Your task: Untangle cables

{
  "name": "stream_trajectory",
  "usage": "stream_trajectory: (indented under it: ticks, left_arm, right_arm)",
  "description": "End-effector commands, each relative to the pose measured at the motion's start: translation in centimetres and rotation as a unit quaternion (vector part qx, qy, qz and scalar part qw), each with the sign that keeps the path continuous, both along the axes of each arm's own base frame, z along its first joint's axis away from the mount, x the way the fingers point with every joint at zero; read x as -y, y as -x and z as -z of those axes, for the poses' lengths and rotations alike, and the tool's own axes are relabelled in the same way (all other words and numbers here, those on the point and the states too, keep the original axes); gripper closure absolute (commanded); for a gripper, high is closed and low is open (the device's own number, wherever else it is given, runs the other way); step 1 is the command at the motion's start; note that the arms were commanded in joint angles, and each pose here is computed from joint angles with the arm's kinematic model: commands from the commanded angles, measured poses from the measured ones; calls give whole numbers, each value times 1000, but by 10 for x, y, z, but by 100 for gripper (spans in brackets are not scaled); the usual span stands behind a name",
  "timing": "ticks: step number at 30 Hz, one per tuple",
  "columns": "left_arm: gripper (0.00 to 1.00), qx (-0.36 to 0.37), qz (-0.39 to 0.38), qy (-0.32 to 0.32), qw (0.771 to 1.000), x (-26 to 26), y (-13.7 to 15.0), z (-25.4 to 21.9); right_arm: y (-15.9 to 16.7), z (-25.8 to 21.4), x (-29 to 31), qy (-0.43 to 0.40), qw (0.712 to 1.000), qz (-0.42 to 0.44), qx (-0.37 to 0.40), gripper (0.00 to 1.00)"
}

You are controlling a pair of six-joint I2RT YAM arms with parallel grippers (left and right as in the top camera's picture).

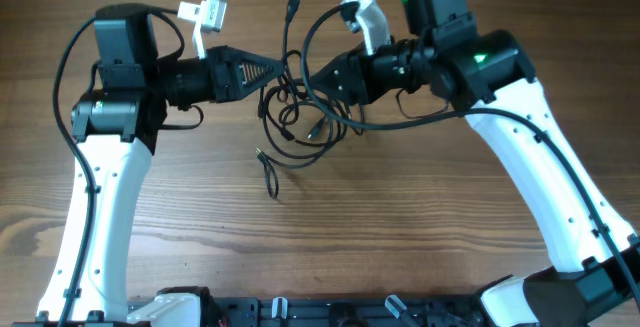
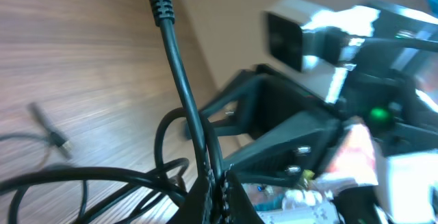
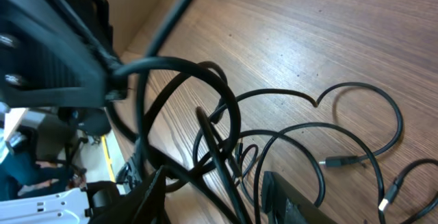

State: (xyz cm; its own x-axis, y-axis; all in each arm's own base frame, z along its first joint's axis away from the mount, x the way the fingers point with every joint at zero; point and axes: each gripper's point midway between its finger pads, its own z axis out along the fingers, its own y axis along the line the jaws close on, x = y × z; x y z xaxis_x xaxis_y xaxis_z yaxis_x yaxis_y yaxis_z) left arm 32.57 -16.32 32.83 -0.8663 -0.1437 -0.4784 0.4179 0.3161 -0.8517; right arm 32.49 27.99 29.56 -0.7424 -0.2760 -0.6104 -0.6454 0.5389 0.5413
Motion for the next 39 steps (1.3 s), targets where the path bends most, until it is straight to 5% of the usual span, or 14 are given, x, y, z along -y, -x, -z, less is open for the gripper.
stream_trajectory:
  ticks: [1,6,12,20,25,28,32,37,39]
  left_arm:
    - [96,25,61,47,997,6,22,-26]
    - [96,12,61,51,997,6,23,-26]
    - [96,9,59,51,997,6,23,-26]
    - [96,-23,25,60,998,-12,13,-26]
    - [96,-24,2,64,998,-29,7,-27]
    - [96,-15,-9,54,998,-30,3,-24]
    - [96,-53,-98,-41,993,-26,-19,17]
    - [69,-56,-124,-144,980,12,-25,55]
    - [68,-45,-145,-198,968,23,-28,71]
  right_arm:
    - [-2,11,-11,15,1000,6,-7,60]
    - [-39,40,-2,45,984,155,-74,82]
    - [-67,37,10,41,968,240,-62,96]
    - [-95,76,137,169,894,406,-87,96]
    - [-89,100,158,215,895,376,-108,96]
    - [-79,91,117,166,952,242,-90,95]
    - [-65,79,89,127,970,187,-91,96]
    - [-51,66,68,74,981,139,-110,96]
    - [-48,63,64,60,983,128,-116,96]
